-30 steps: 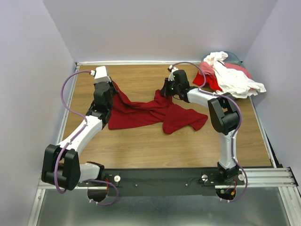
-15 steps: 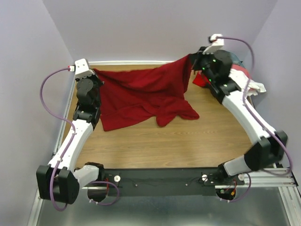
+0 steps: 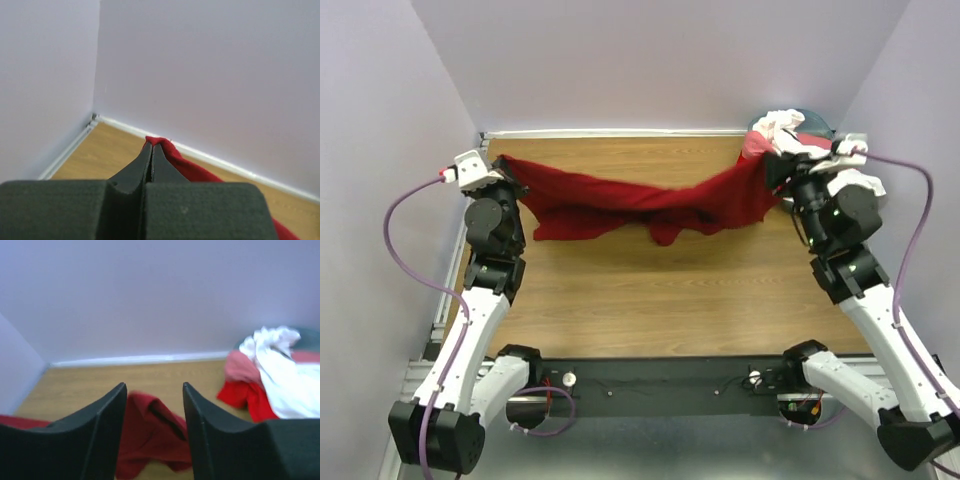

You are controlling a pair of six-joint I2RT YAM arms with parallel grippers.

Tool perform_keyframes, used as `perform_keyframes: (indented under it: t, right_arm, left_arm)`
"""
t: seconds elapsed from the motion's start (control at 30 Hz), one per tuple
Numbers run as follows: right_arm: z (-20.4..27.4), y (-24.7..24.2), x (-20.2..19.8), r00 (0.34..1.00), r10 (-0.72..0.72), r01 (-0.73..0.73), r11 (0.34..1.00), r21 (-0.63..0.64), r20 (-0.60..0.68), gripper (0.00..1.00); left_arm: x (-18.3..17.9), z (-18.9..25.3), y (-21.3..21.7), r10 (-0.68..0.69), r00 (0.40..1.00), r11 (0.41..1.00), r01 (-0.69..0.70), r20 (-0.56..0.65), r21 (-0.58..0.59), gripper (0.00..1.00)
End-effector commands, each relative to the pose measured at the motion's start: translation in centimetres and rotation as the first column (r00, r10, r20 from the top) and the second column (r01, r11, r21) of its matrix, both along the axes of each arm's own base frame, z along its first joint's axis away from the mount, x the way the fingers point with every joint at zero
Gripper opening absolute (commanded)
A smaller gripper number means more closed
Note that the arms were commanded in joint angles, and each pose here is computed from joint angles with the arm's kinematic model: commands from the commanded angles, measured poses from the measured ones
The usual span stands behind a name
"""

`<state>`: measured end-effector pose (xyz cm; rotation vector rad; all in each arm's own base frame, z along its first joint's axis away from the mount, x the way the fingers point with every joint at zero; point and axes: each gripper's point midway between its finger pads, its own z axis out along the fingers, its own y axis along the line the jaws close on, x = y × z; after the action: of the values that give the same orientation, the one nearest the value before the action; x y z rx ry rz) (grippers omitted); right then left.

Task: Fold and stack the t-shirts
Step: Flatten the tshirt out

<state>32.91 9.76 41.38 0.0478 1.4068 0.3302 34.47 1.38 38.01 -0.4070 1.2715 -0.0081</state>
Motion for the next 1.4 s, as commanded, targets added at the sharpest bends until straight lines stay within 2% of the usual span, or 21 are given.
perform_keyframes:
  t: [0.0,0.03,0.1,0.17,0.43,0.57,0.73,0.87,1.0,1.2,1.27,1.37]
  right_arm:
    - [-7.7,-1.0,-0.3,0.984,-0.055,0.067,0.996,0.066,-0.169,0.78]
    - [-7.5,-1.2,-0.4,0.984,-0.065,0.077,0.995,0.069,-0.164,0.82]
    - [-10.1,-1.0,0.3,0.973,-0.074,0.090,0.994,0.062,-0.220,0.86]
    - [-11.4,-0.5,1.3,0.963,-0.072,0.087,0.995,0.046,-0.261,0.86]
    - [-20.5,4.2,6.8,0.886,0.031,-0.031,0.999,0.008,-0.463,0.83]
    - [-26.6,5.5,7.5,0.806,0.059,-0.066,0.998,0.009,-0.589,0.81]
    - [-29.0,5.7,6.9,0.772,0.067,-0.070,0.997,0.020,-0.632,0.80]
    - [-32.0,6.3,4.8,0.711,0.112,-0.095,0.994,0.063,-0.694,0.79]
    - [-35.0,5.8,2.7,0.663,0.082,-0.073,0.996,0.045,-0.744,0.79]
    - [-36.9,5.7,0.4,0.615,0.095,-0.080,0.995,0.058,-0.782,0.77]
    - [-37.2,6.1,-0.6,0.598,0.119,-0.097,0.992,0.075,-0.793,0.73]
    - [-37.7,6.3,-1.7,0.578,0.133,-0.113,0.990,0.082,-0.805,0.54]
  left_arm:
    - [1.6,-6.2,-0.8,-0.034,0.990,0.999,0.031,-0.138,-0.022,0.00]
    - [1.7,-6.9,-0.9,-0.040,0.988,0.999,0.036,-0.150,-0.030,0.00]
    - [2.3,-8.0,-2.0,-0.097,0.981,0.995,0.091,-0.167,-0.041,0.00]
    - [2.5,-8.7,-3.2,-0.166,0.971,0.986,0.158,-0.170,-0.057,0.00]
    - [2.7,-10.7,-4.7,-0.241,0.953,0.970,0.230,-0.182,-0.078,0.00]
    - [2.8,-10.6,-5.3,-0.270,0.947,0.962,0.260,-0.175,-0.079,0.00]
    - [3.2,-11.0,-5.8,-0.297,0.939,0.954,0.286,-0.173,-0.087,0.00]
    - [3.7,-11.5,-6.6,-0.330,0.926,0.943,0.318,-0.181,-0.093,0.00]
    - [3.9,-11.8,-7.0,-0.348,0.920,0.937,0.336,-0.179,-0.096,0.00]
    - [4.2,-11.9,-7.4,-0.365,0.913,0.930,0.353,-0.180,-0.098,0.00]
    - [4.1,-11.9,-7.2,-0.357,0.917,0.934,0.345,-0.179,-0.096,0.00]
    - [4.0,-11.6,-7.1,-0.351,0.921,0.936,0.340,-0.172,-0.092,0.00]
